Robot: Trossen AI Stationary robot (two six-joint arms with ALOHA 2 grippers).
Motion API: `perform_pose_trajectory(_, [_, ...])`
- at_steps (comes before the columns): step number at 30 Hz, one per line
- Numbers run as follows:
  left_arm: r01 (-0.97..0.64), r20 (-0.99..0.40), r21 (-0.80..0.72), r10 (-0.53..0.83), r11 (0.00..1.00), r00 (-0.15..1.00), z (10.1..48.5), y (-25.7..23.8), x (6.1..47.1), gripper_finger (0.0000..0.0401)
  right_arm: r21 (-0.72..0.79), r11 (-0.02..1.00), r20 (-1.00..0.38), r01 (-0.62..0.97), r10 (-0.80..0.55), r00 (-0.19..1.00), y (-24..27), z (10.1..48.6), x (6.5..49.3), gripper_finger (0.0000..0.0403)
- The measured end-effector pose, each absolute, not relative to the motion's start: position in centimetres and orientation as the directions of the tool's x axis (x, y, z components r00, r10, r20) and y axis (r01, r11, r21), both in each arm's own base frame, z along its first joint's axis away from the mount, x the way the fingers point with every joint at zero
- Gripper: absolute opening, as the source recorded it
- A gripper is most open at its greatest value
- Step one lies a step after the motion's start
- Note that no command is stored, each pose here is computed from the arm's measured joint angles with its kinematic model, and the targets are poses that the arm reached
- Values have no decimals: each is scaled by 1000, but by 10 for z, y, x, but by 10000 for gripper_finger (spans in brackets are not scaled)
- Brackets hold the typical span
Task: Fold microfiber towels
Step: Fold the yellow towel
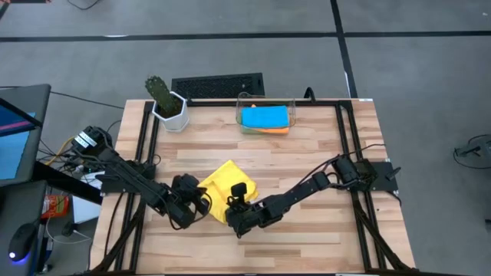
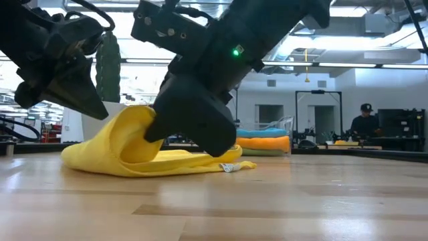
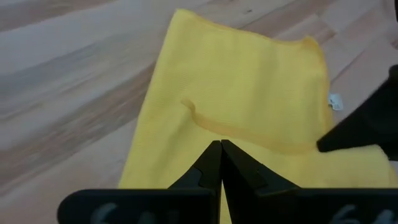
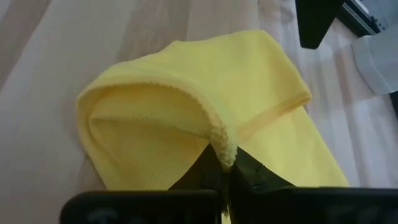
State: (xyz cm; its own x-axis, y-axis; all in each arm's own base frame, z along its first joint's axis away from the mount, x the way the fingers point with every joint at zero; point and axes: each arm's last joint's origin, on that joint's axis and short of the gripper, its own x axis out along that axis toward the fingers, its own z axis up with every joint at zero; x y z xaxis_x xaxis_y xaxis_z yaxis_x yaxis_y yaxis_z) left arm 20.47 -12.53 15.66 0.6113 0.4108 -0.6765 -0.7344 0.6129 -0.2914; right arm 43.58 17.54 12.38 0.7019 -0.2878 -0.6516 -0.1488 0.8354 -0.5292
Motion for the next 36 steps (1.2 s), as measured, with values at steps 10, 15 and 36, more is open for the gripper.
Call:
perform_pose_trajectory(10, [-649, -635, -343, 342, 679, 693, 141, -117, 211, 0, -538, 832, -649, -135, -306, 697, 165, 124, 440, 36])
perform_pose_trajectory(15, [-647, -645, -309, 346, 698, 681, 137, -103, 217, 0, -536, 834, -650, -133, -307, 695, 162, 124, 441, 30])
perform_pose_trajectory(36, [-698, -705, -280, 352, 660, 616, 116, -76, 209, 0, -476, 870, -689, -130, -278, 669, 172, 121, 434, 50])
